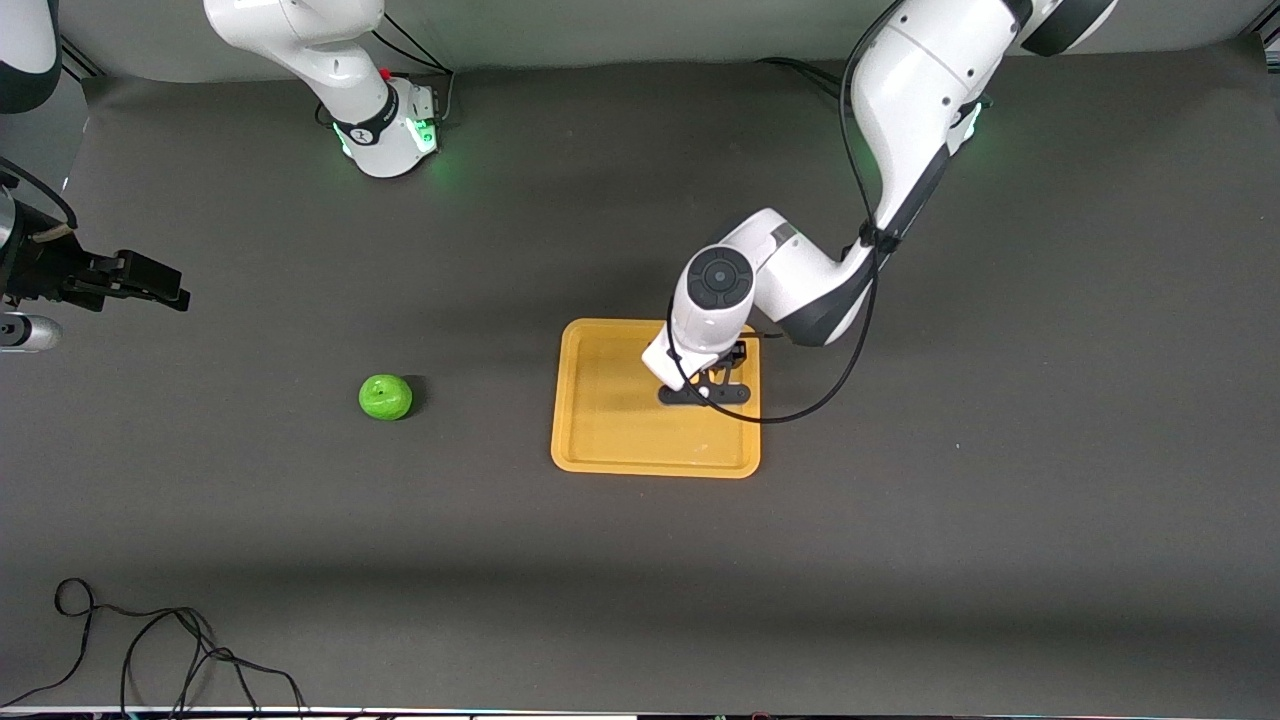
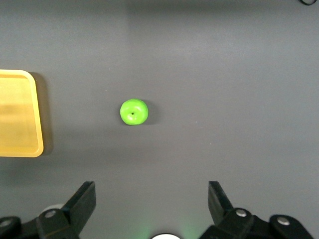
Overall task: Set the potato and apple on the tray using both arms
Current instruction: 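Lower the potato onto the tray and open the left gripper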
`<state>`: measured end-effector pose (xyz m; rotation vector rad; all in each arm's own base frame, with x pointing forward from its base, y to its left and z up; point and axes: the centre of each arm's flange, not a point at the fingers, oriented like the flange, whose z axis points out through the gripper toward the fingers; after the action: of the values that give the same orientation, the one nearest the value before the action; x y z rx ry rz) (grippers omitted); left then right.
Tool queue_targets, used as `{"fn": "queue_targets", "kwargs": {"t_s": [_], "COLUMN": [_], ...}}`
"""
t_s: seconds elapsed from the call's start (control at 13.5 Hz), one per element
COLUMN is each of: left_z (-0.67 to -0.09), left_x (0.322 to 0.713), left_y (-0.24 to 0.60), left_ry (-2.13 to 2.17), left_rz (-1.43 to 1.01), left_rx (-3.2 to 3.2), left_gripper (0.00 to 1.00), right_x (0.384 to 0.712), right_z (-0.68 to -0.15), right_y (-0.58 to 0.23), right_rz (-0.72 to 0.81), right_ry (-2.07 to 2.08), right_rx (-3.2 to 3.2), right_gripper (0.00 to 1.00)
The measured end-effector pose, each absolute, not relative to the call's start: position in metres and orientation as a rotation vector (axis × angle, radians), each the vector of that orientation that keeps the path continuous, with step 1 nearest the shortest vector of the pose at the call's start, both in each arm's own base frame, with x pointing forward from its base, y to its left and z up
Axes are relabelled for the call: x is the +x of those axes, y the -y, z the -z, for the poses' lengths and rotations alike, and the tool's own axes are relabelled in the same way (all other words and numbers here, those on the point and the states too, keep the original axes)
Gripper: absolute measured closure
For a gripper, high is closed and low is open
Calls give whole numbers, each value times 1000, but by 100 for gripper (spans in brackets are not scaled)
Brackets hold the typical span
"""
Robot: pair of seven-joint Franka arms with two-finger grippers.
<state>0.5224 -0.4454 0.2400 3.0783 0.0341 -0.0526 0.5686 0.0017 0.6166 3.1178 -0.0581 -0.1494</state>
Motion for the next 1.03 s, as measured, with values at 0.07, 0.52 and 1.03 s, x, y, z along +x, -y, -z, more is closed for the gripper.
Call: {"fn": "queue_targets", "kwargs": {"t_s": [0.07,0.52,1.03], "left_z": [-232,-211,-198], "left_x": [527,525,522], "left_y": [442,445,452], "left_ry": [-40,-26,-16], "left_rz": [35,29,46], "left_rx": [3077,3070,3070], "left_gripper": [30,30,30], "right_x": [569,569,569], "right_z": [-616,-615,-614], "right_y": [-2,-2,-2], "right_rz": [150,156,156], "right_ry": [58,58,58], "right_rx": [3118,3117,3117], "right_gripper": [0,0,0]}}
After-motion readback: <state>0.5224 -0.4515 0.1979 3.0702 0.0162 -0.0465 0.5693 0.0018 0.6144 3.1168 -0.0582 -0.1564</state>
